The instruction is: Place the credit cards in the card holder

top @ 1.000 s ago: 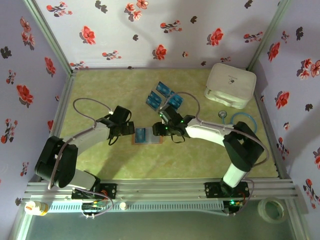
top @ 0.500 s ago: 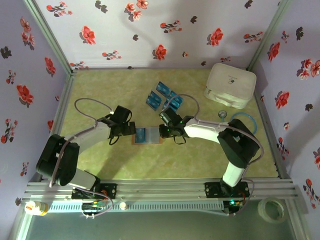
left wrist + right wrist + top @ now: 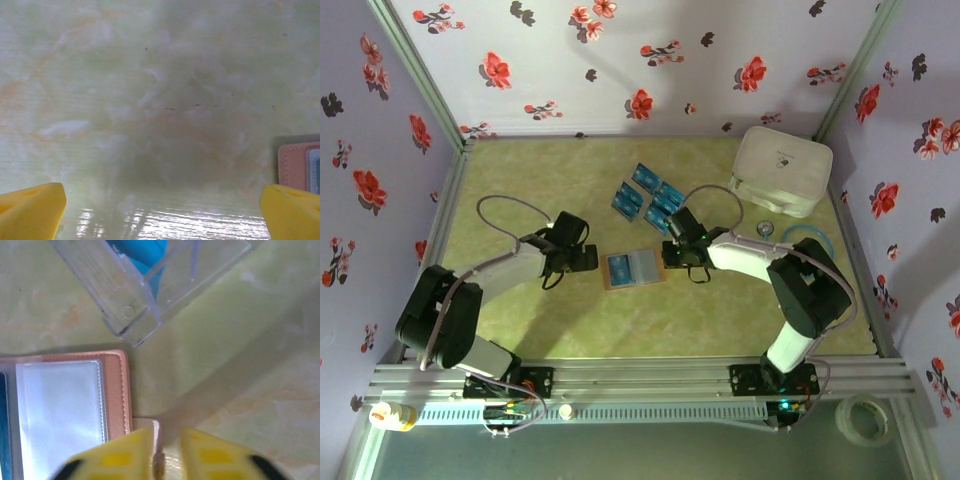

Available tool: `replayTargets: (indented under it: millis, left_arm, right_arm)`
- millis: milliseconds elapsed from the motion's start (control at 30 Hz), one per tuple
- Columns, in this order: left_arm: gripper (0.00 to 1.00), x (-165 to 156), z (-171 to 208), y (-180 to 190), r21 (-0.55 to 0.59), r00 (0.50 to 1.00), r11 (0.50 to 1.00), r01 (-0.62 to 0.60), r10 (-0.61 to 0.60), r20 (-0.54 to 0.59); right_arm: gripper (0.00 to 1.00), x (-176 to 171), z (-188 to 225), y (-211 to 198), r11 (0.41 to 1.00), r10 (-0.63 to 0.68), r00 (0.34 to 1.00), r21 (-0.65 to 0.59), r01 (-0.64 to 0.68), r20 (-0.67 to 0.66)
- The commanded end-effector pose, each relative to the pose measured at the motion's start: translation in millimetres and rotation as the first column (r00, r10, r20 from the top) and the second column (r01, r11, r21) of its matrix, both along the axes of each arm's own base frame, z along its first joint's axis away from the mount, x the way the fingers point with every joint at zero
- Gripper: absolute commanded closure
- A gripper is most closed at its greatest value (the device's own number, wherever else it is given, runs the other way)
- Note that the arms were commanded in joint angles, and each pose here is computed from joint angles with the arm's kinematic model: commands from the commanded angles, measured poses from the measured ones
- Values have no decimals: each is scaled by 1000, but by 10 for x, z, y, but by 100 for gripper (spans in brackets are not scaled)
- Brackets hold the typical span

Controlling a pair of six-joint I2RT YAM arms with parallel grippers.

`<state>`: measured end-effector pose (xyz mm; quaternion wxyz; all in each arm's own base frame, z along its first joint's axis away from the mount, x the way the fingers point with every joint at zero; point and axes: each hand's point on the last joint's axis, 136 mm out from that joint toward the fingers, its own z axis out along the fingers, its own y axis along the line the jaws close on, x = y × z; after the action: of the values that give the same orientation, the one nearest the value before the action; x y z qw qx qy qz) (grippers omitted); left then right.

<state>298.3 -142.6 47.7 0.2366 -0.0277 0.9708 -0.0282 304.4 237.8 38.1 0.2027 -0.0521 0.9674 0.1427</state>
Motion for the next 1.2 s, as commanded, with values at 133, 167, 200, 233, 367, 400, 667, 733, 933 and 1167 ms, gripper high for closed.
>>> replayTargets:
  millis: [133, 167, 200, 233, 367, 400, 667, 733, 933, 1167]
  left_arm:
    - [0, -28, 30, -192, -23, 998, 998, 53, -53, 17]
    - [0, -45, 17, -205, -25, 998, 998, 55, -55, 17]
    - [0, -67, -1, -216, -29, 998, 998, 55, -55, 18]
    - [0, -85, -15, -230, -32, 998, 998, 57, -57, 18]
    - [0, -105, -69, -283, -40, 998, 997, 61, -61, 18]
    - [0, -104, -82, -294, -38, 998, 997, 65, -64, 18]
    - [0, -65, -162, -320, -7, 997, 997, 75, -74, 9]
    - [0, -72, -204, -310, 0, 997, 997, 75, -75, 2]
    - [0, -88, -312, -263, 43, 996, 996, 82, -81, -20]
    - [0, -114, -379, -206, 75, 996, 994, 82, -79, -35]
  right_arm:
    - [56, -39, 489, -37, 998, -14, 997, 66, 8, 79]
    - [56, -45, 533, -28, 997, -14, 996, 78, 7, 84]
    - [55, -50, 577, -7, 995, -14, 996, 96, 5, 86]
    - [55, -54, 611, 20, 993, -13, 996, 115, 3, 86]
    - [53, -61, 654, 168, 982, -1, 998, 188, -13, 70]
    - [53, -64, 641, 216, 979, 5, 998, 203, -17, 62]
    - [54, -103, 461, 484, 973, 48, 999, 223, -52, 23]
    - [53, -106, 433, 523, 973, 53, 998, 223, -56, 19]
    - [54, -73, 307, 571, 976, 55, 998, 213, -55, 3]
    - [54, -40, 178, 598, 979, 60, 998, 195, -54, -22]
